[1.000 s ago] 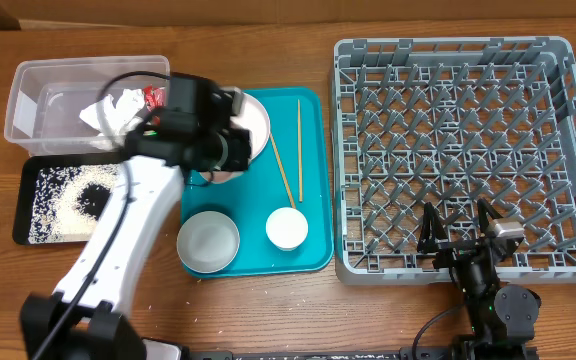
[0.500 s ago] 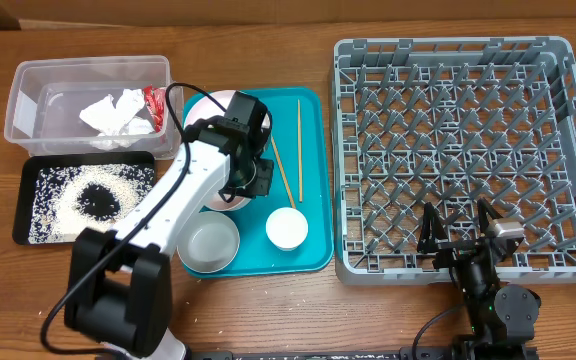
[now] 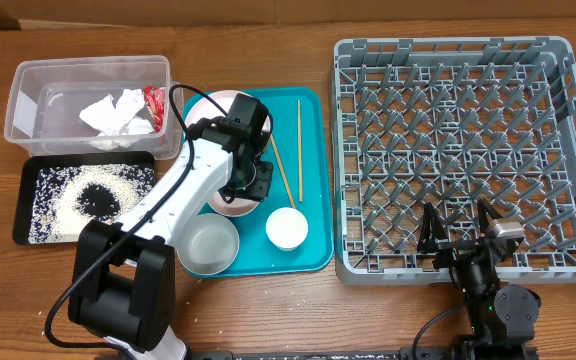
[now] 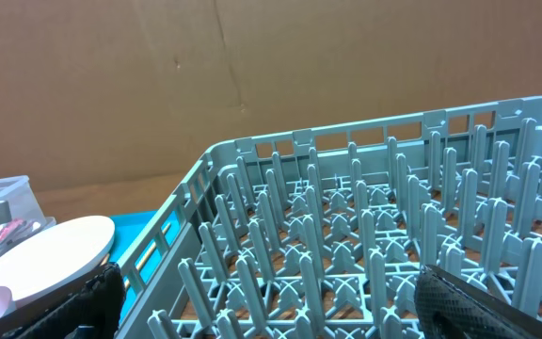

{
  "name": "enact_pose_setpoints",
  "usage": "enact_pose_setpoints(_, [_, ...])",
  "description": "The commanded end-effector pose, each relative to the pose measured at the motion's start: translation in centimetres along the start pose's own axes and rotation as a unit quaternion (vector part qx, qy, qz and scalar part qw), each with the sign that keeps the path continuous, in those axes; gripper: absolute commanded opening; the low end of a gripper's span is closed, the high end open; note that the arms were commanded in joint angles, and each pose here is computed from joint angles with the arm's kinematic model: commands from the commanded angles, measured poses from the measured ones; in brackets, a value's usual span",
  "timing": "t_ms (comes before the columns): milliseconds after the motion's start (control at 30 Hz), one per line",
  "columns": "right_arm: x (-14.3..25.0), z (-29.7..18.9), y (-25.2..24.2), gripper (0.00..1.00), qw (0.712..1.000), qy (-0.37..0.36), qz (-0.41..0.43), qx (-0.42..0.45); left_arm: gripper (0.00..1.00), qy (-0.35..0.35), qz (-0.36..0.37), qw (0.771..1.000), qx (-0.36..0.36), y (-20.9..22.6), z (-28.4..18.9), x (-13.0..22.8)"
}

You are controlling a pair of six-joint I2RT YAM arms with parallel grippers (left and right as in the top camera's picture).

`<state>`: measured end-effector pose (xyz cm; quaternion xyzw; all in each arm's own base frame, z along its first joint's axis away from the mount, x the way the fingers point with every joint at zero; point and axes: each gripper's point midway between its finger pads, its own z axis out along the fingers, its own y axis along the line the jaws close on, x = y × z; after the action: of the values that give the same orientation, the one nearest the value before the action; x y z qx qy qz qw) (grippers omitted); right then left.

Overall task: Sort waste into correct bins and load items into the dishwasher
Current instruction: 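Bring the emptied pink bowl back and set it on the teal tray, then reach left gripper over the tray and grasp the white paper cup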

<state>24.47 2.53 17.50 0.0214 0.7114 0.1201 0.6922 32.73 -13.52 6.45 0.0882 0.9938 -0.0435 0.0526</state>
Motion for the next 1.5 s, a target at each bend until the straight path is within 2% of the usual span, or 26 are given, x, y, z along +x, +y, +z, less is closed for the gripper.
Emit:
enact_pose_setpoints(0, [0.3, 0.0, 0.1, 1.0, 1.0, 0.0, 0.0, -0.004, 0.42, -0.025, 0.01, 1.0, 0.003, -0.5, -1.8, -2.0])
enact_pose_setpoints(233, [0.3, 0.0, 0.1, 1.0, 1.0, 0.0, 0.0, -0.004, 0.53, -0.053, 0.065, 0.996, 0.031, -2.6, -6.8, -4.2])
enact_pose_setpoints(400, [0.3, 0.0, 0.1, 1.0, 1.0, 0.0, 0.0, -0.004, 0.59, -0.053, 0.104, 0.992, 0.05, -4.1, -9.1, -4.1])
enact_pose_setpoints(733, [0.3, 0.0, 0.1, 1.0, 1.0, 0.0, 0.0, -0.004, 0.56, -0.06, 0.135, 0.986, 0.072, -5.5, -12.9, -3.8])
enact_pose_setpoints(833, [0.3, 0.0, 0.1, 1.0, 1.0, 0.0, -0.001, -0.004, 0.54, -0.079, 0.137, 0.985, 0.073, -5.7, -14.9, -3.9])
enact_pose_setpoints(1233, [0.3, 0.0, 0.1, 1.0, 1.0, 0.0, -0.001, -0.004, 0.55, -0.185, 0.144, 0.969, 0.072, -5.3, -23.5, -2.5])
enact_pose_setpoints(1467, [0.3, 0.0, 0.1, 1.0, 1.0, 0.0, 0.0, -0.004, 0.55, -0.205, 0.144, 0.966, 0.071, -5.0, -25.2, -1.4])
